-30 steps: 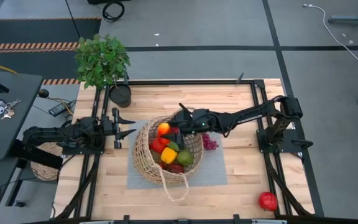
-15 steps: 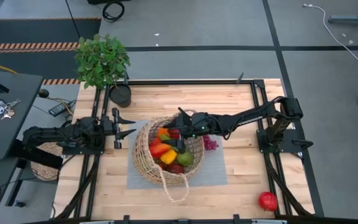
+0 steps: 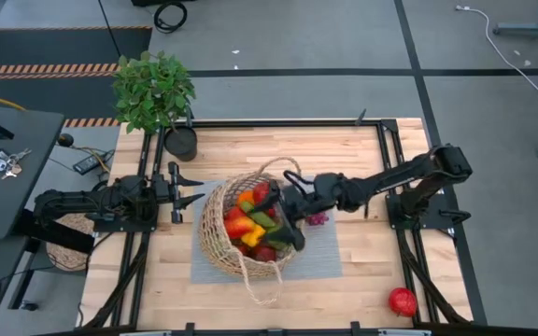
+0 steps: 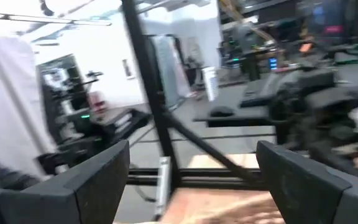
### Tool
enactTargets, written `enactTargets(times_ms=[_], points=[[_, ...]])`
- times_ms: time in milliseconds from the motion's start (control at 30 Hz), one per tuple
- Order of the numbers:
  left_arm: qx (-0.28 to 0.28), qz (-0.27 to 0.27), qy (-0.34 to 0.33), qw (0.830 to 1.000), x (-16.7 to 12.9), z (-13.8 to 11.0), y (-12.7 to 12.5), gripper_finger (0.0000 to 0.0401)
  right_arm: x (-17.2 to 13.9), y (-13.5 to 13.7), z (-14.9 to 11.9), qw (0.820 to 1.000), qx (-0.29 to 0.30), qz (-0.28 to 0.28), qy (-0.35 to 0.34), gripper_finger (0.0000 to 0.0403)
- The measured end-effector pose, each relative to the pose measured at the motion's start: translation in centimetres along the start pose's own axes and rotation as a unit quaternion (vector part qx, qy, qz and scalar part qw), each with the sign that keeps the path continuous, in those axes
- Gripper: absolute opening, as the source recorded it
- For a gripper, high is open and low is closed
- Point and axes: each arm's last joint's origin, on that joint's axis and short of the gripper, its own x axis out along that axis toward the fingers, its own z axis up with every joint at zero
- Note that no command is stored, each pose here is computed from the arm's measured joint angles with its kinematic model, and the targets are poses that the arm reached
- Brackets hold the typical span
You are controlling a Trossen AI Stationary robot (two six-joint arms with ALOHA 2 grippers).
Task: Build produce basket
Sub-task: Put the red apple in the basket
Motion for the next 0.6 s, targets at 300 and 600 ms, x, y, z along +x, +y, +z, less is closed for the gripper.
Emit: enactTargets(times_ms=[300,600], points=[[0.000,0.000,0.000,1.000,0.0,0.0,0.0,0.0160,-0.9,5.2,-1.6,0.987,0.046,0.076,0.132,0.0352],[0.000,0.000,0.000,1.000,0.0,0.0,0.0,0.0160,-3.1,10.8,-3.8,0.963,0.098,-0.005,0.250,0.0350]])
